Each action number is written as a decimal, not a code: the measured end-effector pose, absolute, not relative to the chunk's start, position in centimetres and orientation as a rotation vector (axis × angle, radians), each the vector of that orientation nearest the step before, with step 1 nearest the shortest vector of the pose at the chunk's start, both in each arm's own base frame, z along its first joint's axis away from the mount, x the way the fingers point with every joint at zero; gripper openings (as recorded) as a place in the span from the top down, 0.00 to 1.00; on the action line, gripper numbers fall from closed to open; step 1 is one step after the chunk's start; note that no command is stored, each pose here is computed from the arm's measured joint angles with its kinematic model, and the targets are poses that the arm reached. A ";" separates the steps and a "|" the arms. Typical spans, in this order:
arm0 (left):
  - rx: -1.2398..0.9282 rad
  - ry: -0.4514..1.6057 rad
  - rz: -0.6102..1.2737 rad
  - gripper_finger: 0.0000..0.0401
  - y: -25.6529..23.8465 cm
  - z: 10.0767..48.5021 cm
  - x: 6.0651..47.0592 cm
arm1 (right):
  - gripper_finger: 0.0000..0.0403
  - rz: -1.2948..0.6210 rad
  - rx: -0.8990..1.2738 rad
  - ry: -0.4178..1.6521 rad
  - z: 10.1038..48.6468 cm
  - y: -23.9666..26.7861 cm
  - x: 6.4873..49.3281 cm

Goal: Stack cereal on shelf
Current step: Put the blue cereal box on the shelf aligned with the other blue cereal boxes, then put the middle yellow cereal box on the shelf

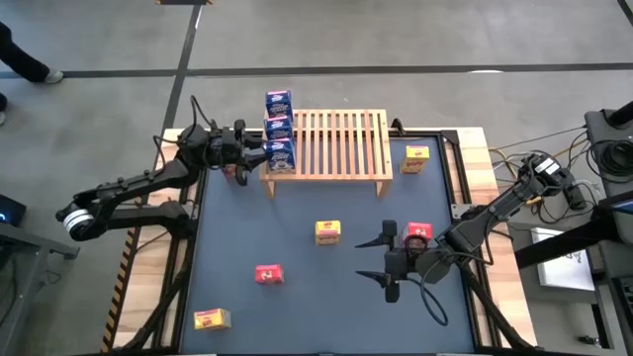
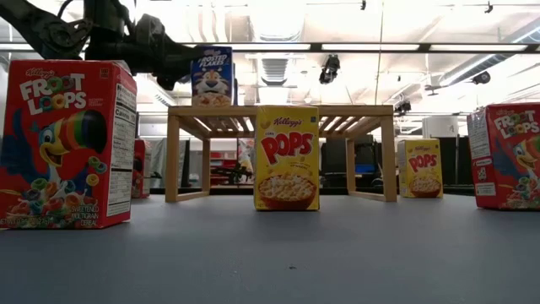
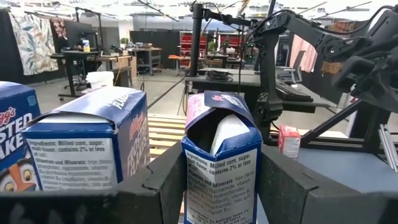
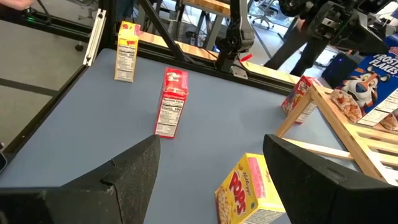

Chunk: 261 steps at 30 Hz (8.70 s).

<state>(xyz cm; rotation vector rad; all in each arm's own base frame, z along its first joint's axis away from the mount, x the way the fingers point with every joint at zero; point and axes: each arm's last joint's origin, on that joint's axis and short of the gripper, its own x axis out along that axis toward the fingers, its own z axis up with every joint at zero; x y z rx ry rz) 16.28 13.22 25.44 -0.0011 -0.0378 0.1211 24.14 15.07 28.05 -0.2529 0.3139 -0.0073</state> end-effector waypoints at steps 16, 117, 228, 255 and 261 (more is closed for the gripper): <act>0.003 -0.013 0.132 0.61 13.6 25.8 16.3 | 0.32 -0.018 -0.247 0.310 28.1 14.8 24.3; -0.044 -0.254 -0.123 0.48 -2.0 26.3 12.8 | 0.32 -0.138 -0.288 0.338 27.8 10.7 26.8; 0.049 0.046 0.168 0.48 -2.0 24.6 17.7 | 0.32 -0.097 -0.058 0.404 24.2 3.8 27.9; 0.041 0.099 0.167 0.48 -2.0 23.8 18.1 | 0.32 -0.013 0.044 0.607 18.6 3.0 33.0; 0.043 0.108 0.168 0.48 -2.0 23.7 18.1 | 0.37 -0.012 0.038 0.637 18.0 3.0 33.0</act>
